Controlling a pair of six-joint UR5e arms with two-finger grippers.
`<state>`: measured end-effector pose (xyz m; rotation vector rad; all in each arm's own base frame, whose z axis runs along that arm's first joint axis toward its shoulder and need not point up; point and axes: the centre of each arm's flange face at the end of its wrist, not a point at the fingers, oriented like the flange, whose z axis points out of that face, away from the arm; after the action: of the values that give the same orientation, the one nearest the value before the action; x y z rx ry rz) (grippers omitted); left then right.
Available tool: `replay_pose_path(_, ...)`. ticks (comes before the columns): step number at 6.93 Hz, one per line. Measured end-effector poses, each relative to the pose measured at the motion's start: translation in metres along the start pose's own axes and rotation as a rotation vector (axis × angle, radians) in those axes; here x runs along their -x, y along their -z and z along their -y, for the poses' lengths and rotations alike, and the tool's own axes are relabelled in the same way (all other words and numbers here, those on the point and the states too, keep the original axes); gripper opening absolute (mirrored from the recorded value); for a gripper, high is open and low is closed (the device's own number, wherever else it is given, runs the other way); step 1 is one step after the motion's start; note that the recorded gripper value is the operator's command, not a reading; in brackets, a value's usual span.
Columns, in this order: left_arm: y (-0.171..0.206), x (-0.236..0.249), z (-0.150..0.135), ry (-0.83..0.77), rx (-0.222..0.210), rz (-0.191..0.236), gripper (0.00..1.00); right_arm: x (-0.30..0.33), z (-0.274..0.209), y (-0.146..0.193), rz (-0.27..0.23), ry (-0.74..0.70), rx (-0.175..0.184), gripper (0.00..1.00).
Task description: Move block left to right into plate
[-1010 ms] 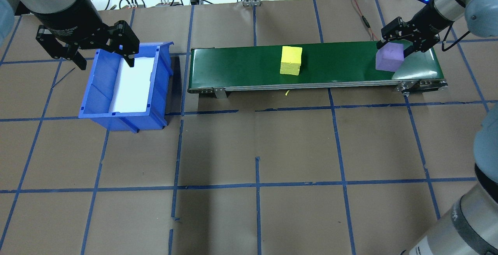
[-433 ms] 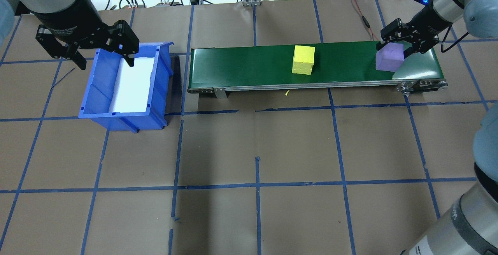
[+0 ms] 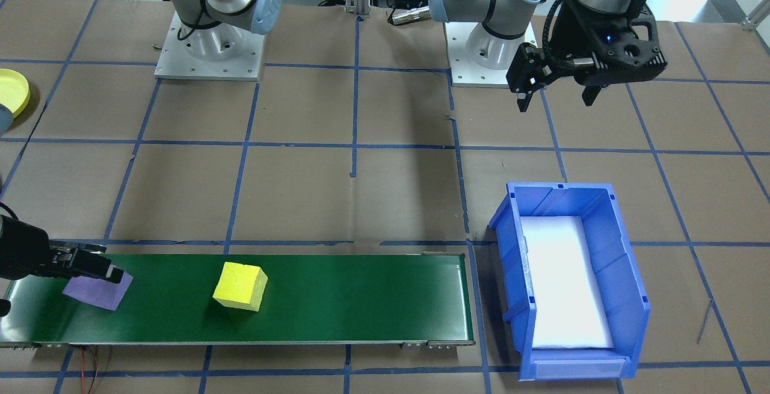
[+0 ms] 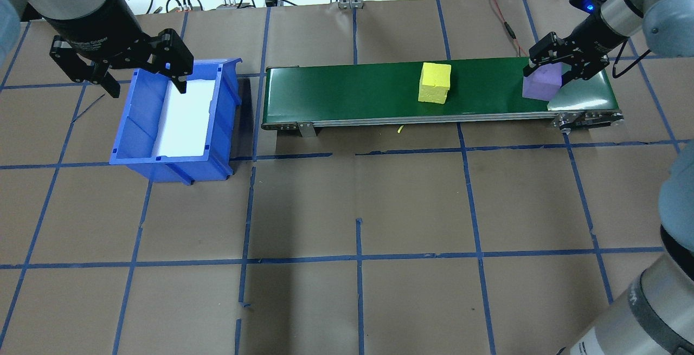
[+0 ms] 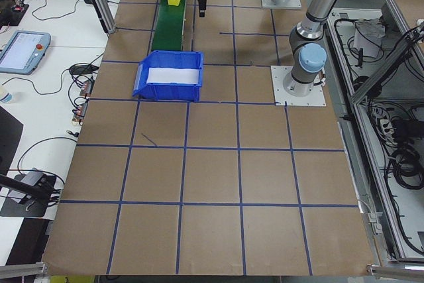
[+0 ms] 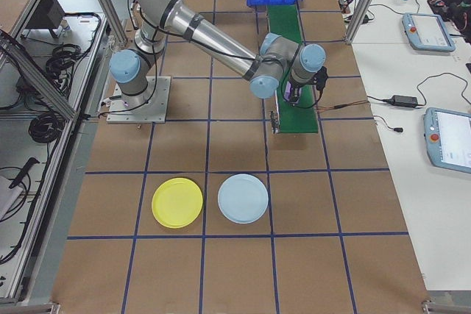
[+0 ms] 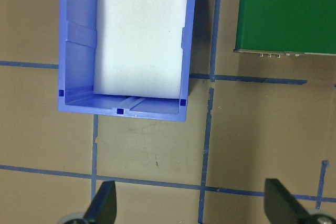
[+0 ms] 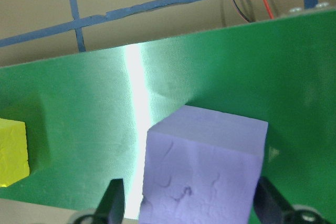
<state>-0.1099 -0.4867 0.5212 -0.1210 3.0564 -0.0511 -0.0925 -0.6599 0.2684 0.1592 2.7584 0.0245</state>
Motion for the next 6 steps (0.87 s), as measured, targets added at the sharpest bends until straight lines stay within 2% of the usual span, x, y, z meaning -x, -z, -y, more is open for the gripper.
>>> replay_pose_path(1, -0.001, 0.0, 0.0, 0.0, 0.001, 0.0, 1.0, -0.001, 0.0, 0.002, -0.013, 0.004, 0.001, 0.18)
replay_pose_path(2, 0.0, 0.0, 0.0, 0.0, -0.001, 0.001, 1.0, -0.001, 0.0, 0.007, -0.04, 0.008, 0.0, 0.18)
replay_pose_path(4, 0.002, 0.0, 0.001, 0.0, -0.006, 0.001, 1.0, -0.016, -0.002, 0.034, -0.126, 0.034, -0.006, 0.15)
replay_pose_path(5, 0.002, 0.001, 0.001, 0.0, -0.008, 0.001, 1.0, -0.046, -0.009, 0.057, -0.18, 0.079, -0.003, 0.15)
replay_pose_path(6, 0.003, 0.001, 0.001, 0.001, -0.009, 0.001, 1.0, -0.094, -0.022, 0.08, -0.214, 0.124, 0.002, 0.16)
